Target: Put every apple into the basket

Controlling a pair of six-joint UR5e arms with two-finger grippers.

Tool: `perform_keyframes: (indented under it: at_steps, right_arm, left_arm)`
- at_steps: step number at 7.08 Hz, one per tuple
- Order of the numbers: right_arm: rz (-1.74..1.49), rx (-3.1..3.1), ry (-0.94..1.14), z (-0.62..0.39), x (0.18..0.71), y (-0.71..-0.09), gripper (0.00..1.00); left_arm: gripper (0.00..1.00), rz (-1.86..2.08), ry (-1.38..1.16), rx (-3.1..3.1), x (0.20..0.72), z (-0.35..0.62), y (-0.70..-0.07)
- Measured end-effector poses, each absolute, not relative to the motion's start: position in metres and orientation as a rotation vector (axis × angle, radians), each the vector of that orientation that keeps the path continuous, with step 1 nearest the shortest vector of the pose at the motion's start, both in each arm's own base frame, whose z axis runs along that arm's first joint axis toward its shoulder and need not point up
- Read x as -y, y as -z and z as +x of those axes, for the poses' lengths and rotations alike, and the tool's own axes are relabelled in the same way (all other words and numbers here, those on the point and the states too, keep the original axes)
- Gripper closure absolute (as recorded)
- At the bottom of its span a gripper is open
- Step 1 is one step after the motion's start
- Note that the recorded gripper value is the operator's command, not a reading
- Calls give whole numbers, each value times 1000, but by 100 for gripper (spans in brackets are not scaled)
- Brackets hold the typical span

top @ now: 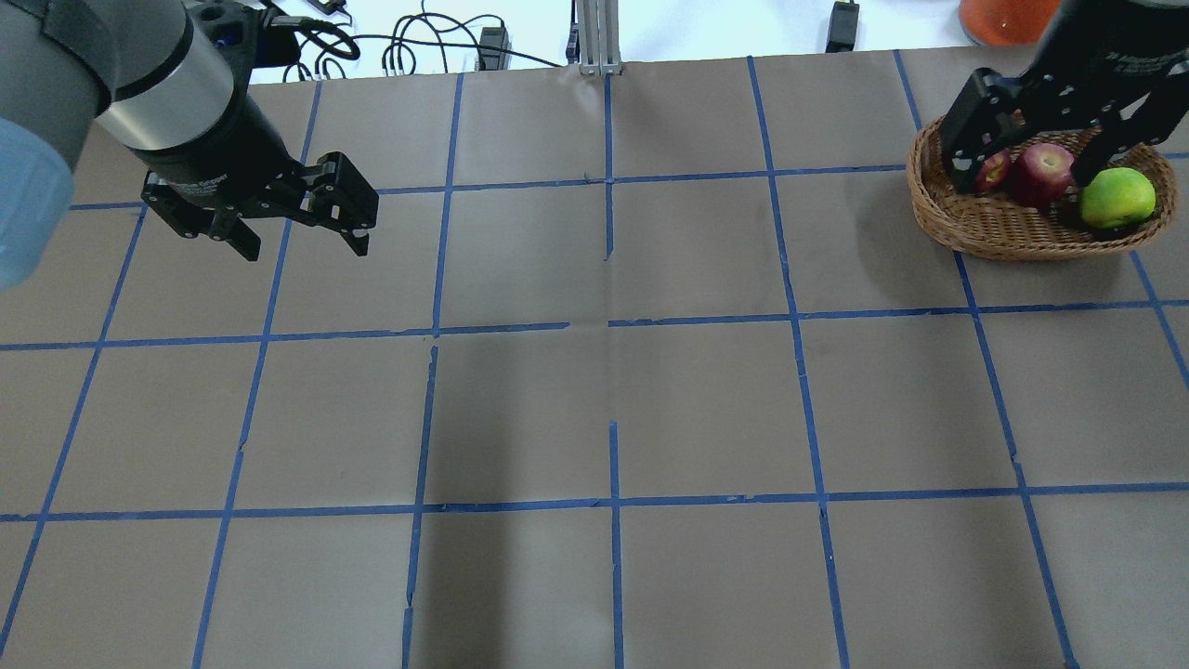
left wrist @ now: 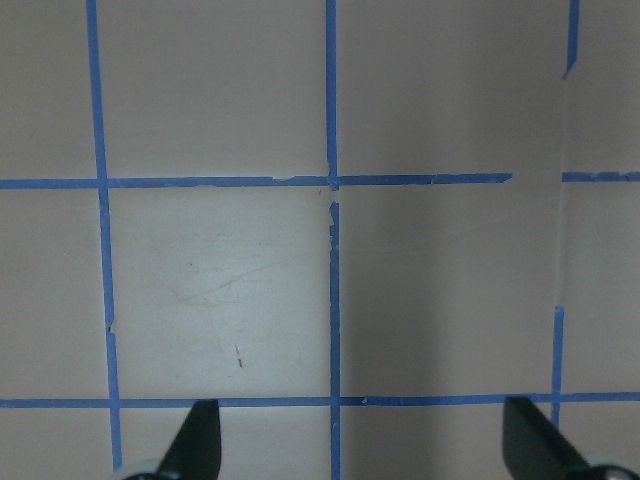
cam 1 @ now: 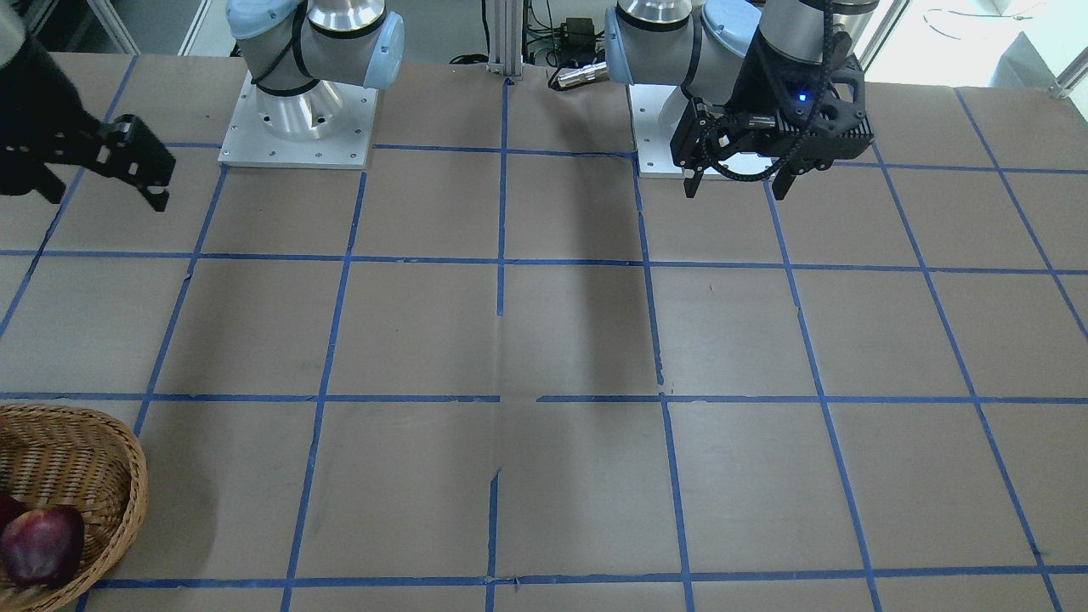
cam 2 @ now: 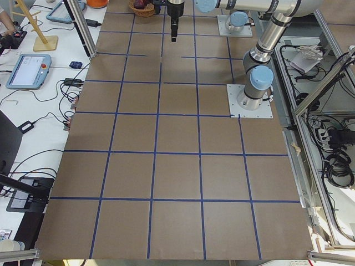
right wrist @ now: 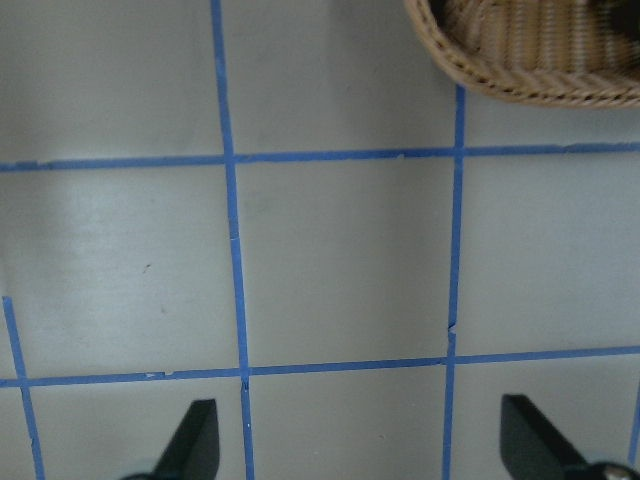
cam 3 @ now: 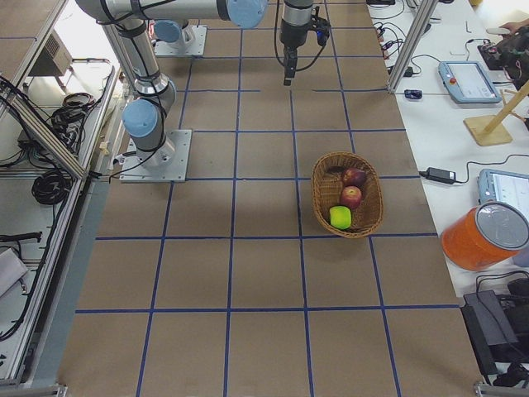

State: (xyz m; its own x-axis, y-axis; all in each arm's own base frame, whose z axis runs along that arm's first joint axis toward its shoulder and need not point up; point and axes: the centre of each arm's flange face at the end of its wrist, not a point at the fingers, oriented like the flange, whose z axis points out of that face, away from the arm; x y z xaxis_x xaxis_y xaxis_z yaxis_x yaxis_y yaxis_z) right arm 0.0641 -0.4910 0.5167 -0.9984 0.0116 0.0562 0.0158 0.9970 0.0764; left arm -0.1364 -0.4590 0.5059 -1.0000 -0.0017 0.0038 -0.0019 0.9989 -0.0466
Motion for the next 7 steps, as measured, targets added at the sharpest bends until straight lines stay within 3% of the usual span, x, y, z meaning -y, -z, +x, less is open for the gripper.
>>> perform_keyframes:
  at_steps: [3,7]
  right_arm:
    - [-29,3093,153,112,464,-494,0]
    - [-10,3119,117,120,462,-509,0]
  left_arm:
    - [0,3,-75,3134,460,-137,-506]
    - [0,41,-96,3142,477,-134,-516]
